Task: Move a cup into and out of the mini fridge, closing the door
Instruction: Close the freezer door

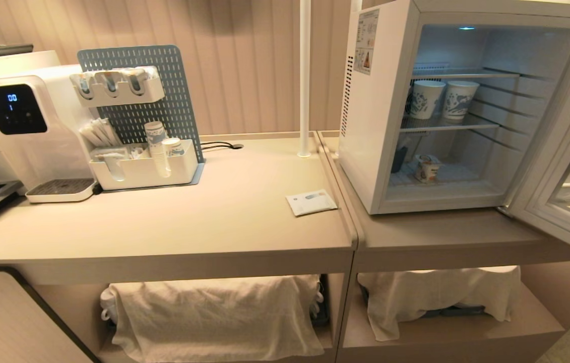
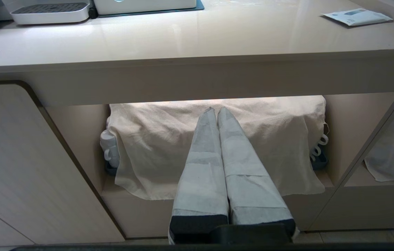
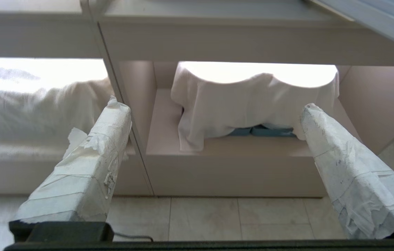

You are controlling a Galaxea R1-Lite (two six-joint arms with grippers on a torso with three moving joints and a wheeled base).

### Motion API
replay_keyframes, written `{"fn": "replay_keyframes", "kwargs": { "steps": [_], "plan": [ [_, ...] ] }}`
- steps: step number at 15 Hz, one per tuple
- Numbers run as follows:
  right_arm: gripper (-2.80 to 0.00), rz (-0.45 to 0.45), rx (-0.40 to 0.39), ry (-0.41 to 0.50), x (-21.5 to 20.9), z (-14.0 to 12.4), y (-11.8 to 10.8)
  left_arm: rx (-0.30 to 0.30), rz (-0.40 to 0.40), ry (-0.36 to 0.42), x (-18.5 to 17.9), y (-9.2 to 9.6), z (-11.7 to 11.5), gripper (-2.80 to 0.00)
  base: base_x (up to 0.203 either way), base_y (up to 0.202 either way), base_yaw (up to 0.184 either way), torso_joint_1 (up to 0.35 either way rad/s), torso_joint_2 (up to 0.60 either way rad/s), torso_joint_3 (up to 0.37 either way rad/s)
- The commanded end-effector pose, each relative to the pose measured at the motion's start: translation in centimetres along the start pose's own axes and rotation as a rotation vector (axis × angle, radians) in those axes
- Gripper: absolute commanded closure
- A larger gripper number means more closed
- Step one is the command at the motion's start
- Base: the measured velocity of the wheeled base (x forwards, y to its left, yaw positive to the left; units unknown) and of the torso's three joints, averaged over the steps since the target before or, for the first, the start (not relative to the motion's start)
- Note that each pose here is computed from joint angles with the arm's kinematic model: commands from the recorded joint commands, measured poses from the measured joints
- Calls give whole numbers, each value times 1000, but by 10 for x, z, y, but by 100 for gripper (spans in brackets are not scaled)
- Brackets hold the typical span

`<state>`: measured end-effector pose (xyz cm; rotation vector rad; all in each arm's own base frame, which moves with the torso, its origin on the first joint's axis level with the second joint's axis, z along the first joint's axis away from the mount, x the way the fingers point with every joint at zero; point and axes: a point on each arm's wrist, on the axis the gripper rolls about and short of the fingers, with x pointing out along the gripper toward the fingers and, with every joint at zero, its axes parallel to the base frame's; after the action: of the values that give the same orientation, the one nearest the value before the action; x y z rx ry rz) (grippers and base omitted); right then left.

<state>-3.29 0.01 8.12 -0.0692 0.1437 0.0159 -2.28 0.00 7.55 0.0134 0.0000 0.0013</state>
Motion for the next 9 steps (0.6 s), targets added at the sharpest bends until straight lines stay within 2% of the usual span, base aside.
{"fn": "replay_keyframes", "kwargs": {
  "steps": [1, 3, 6, 9],
  "plan": [
    [-280, -1, 8, -7, 1, -3, 0, 0, 0, 0, 0, 0, 0, 0, 0, 0, 0, 0, 0, 0],
    [-280, 0, 10, -20, 4, -6, 0, 0, 0, 0, 0, 0, 0, 0, 0, 0, 0, 0, 0, 0],
    [-280, -4, 22, -101, 9, -5, 0, 0, 0, 0, 0, 0, 0, 0, 0, 0, 0, 0, 0, 0],
    [-280, -4, 23, -127, 11, -5, 0, 0, 0, 0, 0, 0, 0, 0, 0, 0, 0, 0, 0, 0]
  ]
}}
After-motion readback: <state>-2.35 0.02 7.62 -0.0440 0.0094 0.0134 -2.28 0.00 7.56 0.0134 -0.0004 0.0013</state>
